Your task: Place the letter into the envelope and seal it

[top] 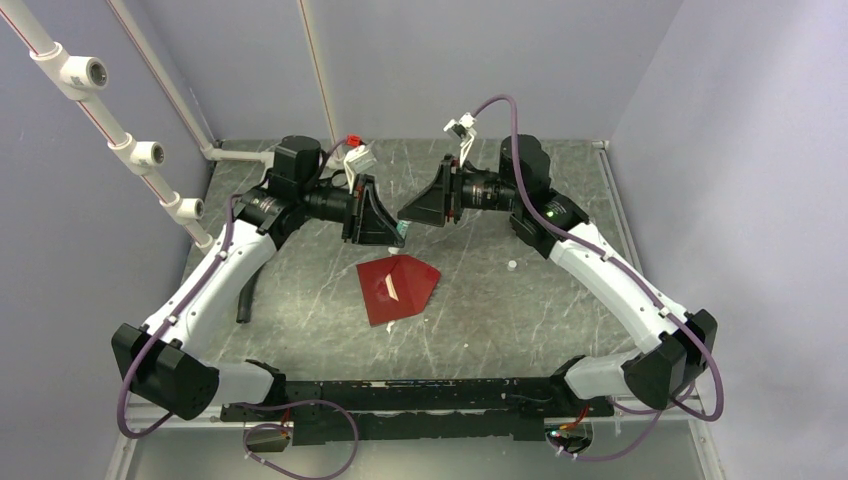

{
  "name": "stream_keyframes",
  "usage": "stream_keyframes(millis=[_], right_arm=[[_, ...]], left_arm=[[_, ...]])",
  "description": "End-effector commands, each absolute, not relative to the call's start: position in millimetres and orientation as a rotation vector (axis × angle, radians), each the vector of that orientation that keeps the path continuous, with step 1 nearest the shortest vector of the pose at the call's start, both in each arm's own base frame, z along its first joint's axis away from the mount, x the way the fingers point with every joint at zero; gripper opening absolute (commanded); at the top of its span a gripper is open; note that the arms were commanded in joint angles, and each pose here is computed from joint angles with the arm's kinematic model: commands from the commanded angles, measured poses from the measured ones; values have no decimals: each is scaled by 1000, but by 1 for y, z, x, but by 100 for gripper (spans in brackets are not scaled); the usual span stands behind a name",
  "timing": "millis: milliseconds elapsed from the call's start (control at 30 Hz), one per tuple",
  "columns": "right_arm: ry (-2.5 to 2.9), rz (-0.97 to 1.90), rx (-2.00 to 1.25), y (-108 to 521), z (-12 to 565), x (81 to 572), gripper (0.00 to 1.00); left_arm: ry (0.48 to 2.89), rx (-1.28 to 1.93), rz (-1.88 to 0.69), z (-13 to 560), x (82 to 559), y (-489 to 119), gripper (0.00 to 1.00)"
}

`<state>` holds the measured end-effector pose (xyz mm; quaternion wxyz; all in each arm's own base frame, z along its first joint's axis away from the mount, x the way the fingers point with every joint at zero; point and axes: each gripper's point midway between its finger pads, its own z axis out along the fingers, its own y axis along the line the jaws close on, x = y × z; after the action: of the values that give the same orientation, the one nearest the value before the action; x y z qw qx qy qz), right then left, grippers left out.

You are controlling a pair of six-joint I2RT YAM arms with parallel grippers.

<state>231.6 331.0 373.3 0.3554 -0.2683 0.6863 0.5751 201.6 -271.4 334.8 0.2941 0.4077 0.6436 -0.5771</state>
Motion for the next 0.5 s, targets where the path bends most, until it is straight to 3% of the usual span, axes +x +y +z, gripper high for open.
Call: stream_keyframes(millis=[0,133,367,467], right_arm=[[1694,1527,-781,332,391,219,45],[1697,1533,-806,331,388,215,43],[1726,1464,-632,331,392,239,0],[1820,1393,-388,332,385,269,0]], left_arm=[[1621,1127,-1502,356,201,-272,2],[1663,1069,-1421,353,214,-272,2],[1683,1027,-1378,348,222,-271,2],[1727,958,-1254,342,240,-268,3]])
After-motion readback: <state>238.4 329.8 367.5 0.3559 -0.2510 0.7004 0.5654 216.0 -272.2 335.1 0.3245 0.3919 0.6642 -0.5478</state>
